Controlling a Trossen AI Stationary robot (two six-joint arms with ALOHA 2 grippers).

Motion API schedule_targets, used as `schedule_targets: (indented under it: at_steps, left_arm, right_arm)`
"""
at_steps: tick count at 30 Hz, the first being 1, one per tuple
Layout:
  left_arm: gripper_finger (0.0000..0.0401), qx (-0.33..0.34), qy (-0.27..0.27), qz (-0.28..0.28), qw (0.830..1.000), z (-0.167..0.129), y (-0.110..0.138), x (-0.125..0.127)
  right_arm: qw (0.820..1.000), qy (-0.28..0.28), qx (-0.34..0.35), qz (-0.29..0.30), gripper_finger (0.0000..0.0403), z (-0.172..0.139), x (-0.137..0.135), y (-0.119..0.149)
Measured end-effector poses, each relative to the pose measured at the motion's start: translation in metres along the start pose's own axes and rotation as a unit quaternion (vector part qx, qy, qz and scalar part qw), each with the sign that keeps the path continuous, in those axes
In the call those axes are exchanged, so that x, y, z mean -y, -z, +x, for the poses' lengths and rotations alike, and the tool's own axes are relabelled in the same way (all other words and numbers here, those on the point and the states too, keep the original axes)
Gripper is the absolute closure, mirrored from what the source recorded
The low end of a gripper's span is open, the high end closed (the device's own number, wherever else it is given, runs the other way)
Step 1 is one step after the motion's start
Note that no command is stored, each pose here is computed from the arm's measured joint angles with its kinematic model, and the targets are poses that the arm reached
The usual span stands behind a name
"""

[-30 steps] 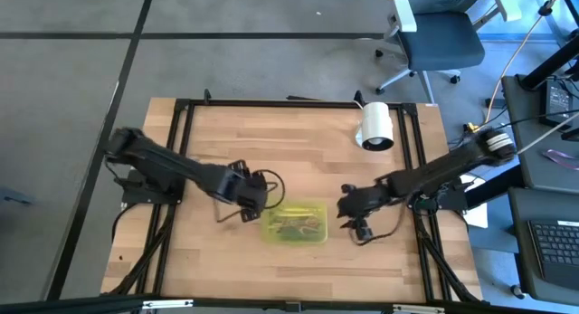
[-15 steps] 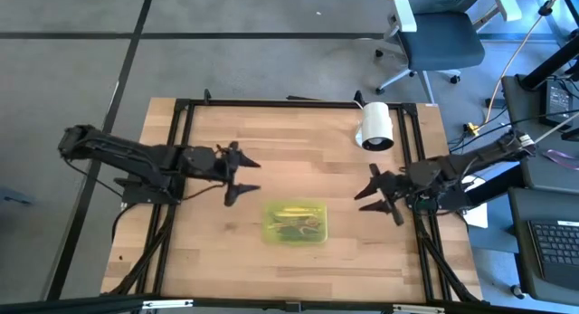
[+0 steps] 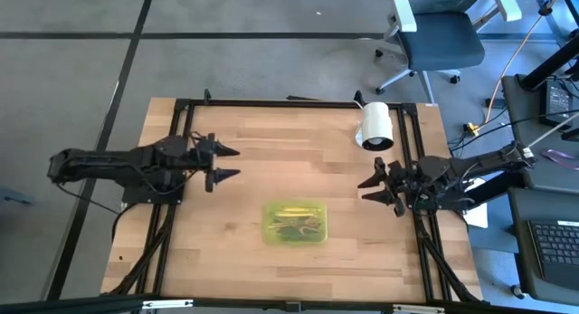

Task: Pick & place school supplies into a supply box
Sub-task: Return to Home Position

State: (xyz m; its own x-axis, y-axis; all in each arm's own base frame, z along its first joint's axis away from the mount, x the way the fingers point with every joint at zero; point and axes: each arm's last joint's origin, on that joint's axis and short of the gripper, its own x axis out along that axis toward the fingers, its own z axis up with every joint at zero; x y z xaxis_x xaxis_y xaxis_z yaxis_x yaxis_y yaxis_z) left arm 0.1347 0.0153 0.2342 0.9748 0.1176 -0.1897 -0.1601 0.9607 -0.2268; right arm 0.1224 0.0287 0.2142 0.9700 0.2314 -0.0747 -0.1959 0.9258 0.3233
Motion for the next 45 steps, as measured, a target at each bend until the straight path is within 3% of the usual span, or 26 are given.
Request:
schedule_targets:
  at_steps: [11, 16, 25, 31, 34, 45]
  left_arm:
    - [0.0089, 0.066, -0.025, -0.046, 0.996, -0.025, 0.03, -0.021]
    - [0.0089, 0.091, -0.073, -0.073, 0.991, -0.028, 0.042, -0.031]
    - [0.0089, 0.091, -0.114, -0.084, 0.986, -0.024, 0.063, -0.042]
    - [0.0089, 0.095, -0.127, -0.093, 0.983, -0.022, 0.071, -0.049]
    - [0.0089, 0.096, -0.119, -0.084, 0.985, -0.022, 0.07, -0.05]
    - [0.0089, 0.097, -0.107, -0.059, 0.988, -0.023, 0.069, -0.051]
  right_arm:
    - [0.999, 0.026, 0.006, -0.017, 0.0234, -0.018, 0.013, -0.003]
    - [0.999, 0.049, 0.017, -0.013, 0.0234, -0.027, 0.017, -0.002]
    - [0.995, 0.034, 0.092, 0.008, 0.0234, -0.026, 0.032, 0.033]
    - [0.996, 0.04, 0.083, 0.004, 0.0234, -0.027, 0.033, 0.037]
    - [0.994, 0.069, 0.079, 0.005, 0.0234, -0.028, 0.036, 0.038]
    - [0.972, 0.175, 0.084, -0.134, 0.0234, -0.032, 0.049, 0.034]
